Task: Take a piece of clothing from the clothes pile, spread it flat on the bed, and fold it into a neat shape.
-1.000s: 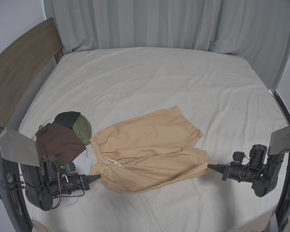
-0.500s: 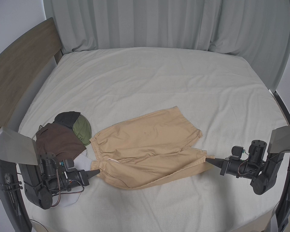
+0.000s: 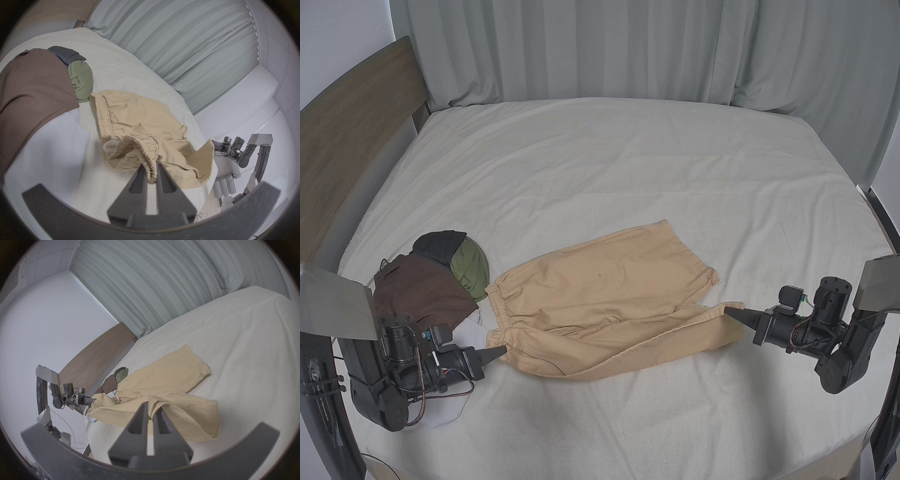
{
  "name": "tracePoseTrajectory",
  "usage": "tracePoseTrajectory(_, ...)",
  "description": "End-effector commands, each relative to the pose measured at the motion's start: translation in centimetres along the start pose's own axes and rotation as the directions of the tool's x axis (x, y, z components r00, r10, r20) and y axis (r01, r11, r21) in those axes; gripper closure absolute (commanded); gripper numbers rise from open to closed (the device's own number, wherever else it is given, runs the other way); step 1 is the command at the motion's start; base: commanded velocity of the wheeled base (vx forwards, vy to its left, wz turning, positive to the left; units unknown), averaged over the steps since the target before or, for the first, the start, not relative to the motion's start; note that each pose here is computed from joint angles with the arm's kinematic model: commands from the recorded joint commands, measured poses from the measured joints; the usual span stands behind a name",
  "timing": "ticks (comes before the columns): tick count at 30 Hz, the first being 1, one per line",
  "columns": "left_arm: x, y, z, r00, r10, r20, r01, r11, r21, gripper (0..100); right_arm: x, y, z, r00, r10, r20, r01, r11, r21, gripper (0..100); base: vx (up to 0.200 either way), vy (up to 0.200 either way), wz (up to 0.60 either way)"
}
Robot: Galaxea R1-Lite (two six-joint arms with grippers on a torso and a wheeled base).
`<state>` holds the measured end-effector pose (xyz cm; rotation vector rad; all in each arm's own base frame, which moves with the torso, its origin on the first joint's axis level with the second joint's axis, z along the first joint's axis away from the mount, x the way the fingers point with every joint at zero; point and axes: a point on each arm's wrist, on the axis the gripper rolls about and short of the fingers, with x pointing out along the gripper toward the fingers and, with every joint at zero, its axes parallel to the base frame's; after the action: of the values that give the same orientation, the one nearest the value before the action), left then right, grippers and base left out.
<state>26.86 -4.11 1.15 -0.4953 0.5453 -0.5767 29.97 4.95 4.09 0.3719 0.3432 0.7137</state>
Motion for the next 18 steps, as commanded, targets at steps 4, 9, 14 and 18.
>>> tracePoseTrajectory(4,0.1,0.0,0.3,1.000,-0.004,0.014,0.004,1.000,0.005,100,0.4,0.0,0.6,1.000,0.007,0.023,-0.006,1.000,-0.016,100,0.000,0.000,0.00)
tracePoseTrajectory(9,0.2,0.1,0.6,0.999,0.012,0.030,-0.012,1.000,0.008,100,0.4,0.3,0.8,0.999,0.015,0.029,-0.014,1.000,-0.024,100,0.000,0.000,0.00)
tracePoseTrajectory(14,0.3,0.1,0.9,0.999,0.008,0.042,-0.009,1.000,0.014,100,0.7,0.2,1.2,0.999,0.021,0.043,-0.019,0.999,-0.037,100,0.000,0.000,0.00)
tracePoseTrajectory(18,0.3,0.1,1.1,0.999,0.009,0.051,-0.010,1.000,0.019,100,1.1,0.1,2.0,0.997,0.030,0.072,-0.026,0.998,-0.054,100,0.000,0.000,0.00)
